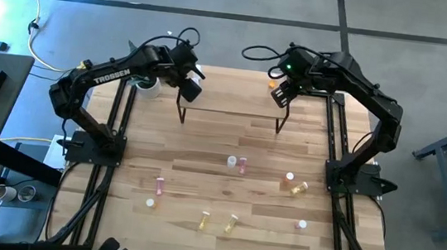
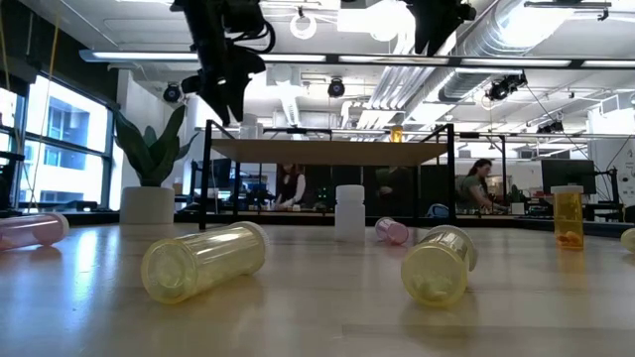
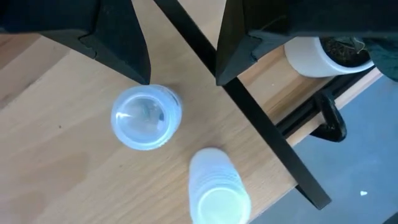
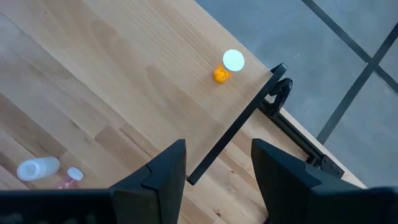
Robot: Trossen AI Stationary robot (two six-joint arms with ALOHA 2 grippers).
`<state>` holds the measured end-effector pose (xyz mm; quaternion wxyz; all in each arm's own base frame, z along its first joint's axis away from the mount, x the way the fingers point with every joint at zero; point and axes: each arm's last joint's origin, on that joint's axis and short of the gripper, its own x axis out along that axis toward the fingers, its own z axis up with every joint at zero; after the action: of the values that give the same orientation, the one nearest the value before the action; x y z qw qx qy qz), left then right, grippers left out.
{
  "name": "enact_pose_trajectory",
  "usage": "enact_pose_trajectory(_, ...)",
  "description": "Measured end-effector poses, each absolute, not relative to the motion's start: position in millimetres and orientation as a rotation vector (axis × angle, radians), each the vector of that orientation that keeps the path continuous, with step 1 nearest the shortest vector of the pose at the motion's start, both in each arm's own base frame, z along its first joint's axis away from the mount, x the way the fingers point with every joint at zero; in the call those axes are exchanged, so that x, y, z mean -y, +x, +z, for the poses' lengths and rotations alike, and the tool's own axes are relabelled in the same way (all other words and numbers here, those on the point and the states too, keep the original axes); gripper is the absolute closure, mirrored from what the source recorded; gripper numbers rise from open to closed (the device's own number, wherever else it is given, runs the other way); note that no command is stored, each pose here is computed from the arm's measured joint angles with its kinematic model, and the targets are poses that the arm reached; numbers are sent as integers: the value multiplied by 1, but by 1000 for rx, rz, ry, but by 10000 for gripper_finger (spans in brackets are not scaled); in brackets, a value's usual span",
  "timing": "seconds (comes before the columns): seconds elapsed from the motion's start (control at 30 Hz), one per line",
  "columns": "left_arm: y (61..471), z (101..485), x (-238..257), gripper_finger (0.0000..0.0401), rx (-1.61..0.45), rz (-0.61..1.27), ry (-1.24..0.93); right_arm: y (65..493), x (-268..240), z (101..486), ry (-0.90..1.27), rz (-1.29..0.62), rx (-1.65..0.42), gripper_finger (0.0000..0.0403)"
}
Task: Pick and place medicine bottles onto shelf by color
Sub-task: Put the left white pill bottle aligned with white pill bottle on the shelf, then put the right orange pill bottle aligned with the other orange pill bottle on the shelf
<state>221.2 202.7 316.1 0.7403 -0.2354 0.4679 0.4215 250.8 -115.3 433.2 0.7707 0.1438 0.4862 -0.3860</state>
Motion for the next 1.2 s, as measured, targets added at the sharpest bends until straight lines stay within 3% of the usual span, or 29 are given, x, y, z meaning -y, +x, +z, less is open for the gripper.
enact_pose_trajectory(0.23, 219, 325, -198, 229, -1013, 862, -546, 251, 115, 433, 317, -840, -1052, 229)
enact_pose_trajectory(0.5, 203, 366, -178, 229, -932, 804, -472, 253, 96, 435, 277, -778, -1059, 229)
enact_pose_trajectory(0.7, 185, 385, -153, 229, -834, 713, -422, 245, 71, 414, 304, -753, -1060, 229)
enact_pose_trajectory(1.2, 189, 335, -107, 229, -585, 431, -435, 211, 16, 370, 710, -806, -890, 229)
